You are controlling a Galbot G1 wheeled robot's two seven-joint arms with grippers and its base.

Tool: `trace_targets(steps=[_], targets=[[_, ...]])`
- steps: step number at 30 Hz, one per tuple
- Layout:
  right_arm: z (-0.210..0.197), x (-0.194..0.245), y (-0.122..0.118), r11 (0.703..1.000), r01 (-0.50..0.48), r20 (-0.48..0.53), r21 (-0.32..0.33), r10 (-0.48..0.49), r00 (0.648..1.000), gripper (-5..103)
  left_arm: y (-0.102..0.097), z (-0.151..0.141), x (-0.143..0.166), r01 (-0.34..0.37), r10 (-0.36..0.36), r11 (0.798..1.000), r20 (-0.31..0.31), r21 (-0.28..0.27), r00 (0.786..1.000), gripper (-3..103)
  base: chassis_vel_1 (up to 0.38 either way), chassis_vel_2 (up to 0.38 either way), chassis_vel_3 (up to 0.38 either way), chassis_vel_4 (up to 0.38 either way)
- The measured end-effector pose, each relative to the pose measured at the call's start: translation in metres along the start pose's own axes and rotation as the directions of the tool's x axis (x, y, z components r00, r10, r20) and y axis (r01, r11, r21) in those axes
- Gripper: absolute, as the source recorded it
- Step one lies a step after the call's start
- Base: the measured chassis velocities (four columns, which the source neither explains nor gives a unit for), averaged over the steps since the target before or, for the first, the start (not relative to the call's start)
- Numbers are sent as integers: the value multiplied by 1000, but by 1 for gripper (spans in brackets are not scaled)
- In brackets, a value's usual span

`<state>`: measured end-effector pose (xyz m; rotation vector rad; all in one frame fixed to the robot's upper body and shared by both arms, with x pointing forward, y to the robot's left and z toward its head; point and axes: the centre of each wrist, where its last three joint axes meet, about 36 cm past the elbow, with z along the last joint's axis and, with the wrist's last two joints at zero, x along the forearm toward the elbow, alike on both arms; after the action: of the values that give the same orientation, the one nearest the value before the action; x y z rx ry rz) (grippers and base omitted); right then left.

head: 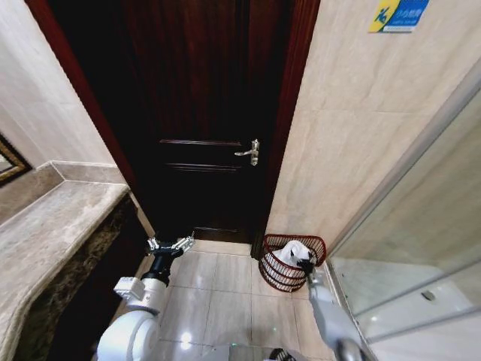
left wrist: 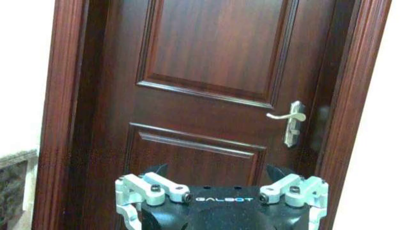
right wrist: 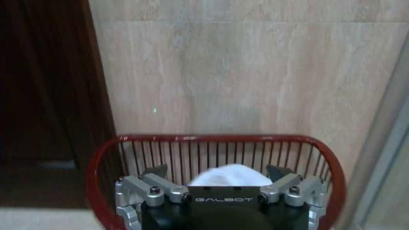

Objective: Discard the used towel into the hamper.

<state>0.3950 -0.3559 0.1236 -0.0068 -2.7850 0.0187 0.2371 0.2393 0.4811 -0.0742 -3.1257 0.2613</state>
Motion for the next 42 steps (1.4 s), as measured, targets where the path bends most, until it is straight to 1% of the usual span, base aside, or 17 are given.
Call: trace_targets(steps=[2, 3, 4, 5, 8, 13, 14, 16, 19, 24, 27, 29, 32, 34, 35, 40, 42], targets=[[-9, 15, -13, 1000, 22, -69, 16, -20, 997, 100, 0, 0, 0, 0, 0, 1000, 0, 0, 1000, 100, 0, 0, 0, 0], [-13, 20, -20, 999, 24, -100, 44, -20, 995, 100, 0, 0, 0, 0, 0, 1000, 0, 0, 1000, 100, 0, 0, 0, 0], [-13, 20, -20, 999, 24, -100, 44, -20, 995, 100, 0, 0, 0, 0, 0, 1000, 0, 0, 1000, 100, 0, 0, 0, 0], [-16, 24, -26, 997, 18, -108, 71, -10, 994, 100, 0, 0, 0, 0, 0, 1000, 0, 0, 1000, 100, 0, 0, 0, 0], [-23, 33, -33, 995, -13, -91, 96, 22, 996, 100, 0, 0, 0, 0, 0, 1000, 0, 0, 1000, 100, 0, 0, 0, 0], [-31, 65, -36, 997, -34, -6, 67, 34, 999, 100, 0, 0, 0, 0, 0, 1000, 0, 0, 1000, 100, 0, 0, 0, 0], [-31, 85, -30, 998, -41, 50, 38, 39, 998, 100, 0, 0, 0, 0, 0, 1000, 0, 0, 1000, 100, 0, 0, 0, 0], [-32, 90, -27, 998, -49, 72, 30, 47, 996, 100, 0, 0, 0, 0, 0, 1000, 0, 0, 1000, 100, 0, 0, 0, 0], [-39, 129, -4, 997, -79, 162, -3, 78, 984, 100, 0, 0, 0, 0, 0, 1000, 0, 0, 1000, 100, 0, 0, 0, 0], [-58, 157, 14, 998, -66, 221, -18, 68, 973, 100, 0, 0, 0, 0, 0, 1000, 0, 0, 1000, 100, 0, 0, 0, 0], [-89, 196, 36, 998, -53, 290, -29, 59, 955, 100, 0, 0, 0, 0, 0, 1000, 0, 0, 1000, 100, 0, 0, 0, 0], [-92, 200, 39, 998, -52, 297, -30, 59, 953, 100, 0, 0, 0, 0, 0, 1000, 0, 0, 1000, 100, 0, 0, 0, 0], [-124, 237, 57, 998, -46, 360, -40, 58, 931, 100, 0, 0, 0, 0, 0, 1000, 0, 0, 1000, 100, 0, 0, 0, 0], [-132, 245, 61, 998, -44, 378, -41, 57, 924, 100, 0, 0, 0, 0, 0, 1000, 0, 0, 1000, 100, 0, 0, 0, 0], [-144, 256, 66, 998, -48, 413, -42, 61, 909, 100, 0, 0, 0, 0, 0, 1000, 0, 0, 1000, 100, 0, 0, 0, 0], [-161, 272, 73, 997, -62, 467, -41, 74, 881, 100, 0, 0, 0, 0, 0, 1000, 0, 0, 1000, 100, 0, 0, 0, 0], [-174, 283, 76, 997, -65, 513, -36, 74, 855, 100, 0, 0, 0, 0, 0, 1000, 0, 0, 1000, 100, 0, 0, 0, 0]])
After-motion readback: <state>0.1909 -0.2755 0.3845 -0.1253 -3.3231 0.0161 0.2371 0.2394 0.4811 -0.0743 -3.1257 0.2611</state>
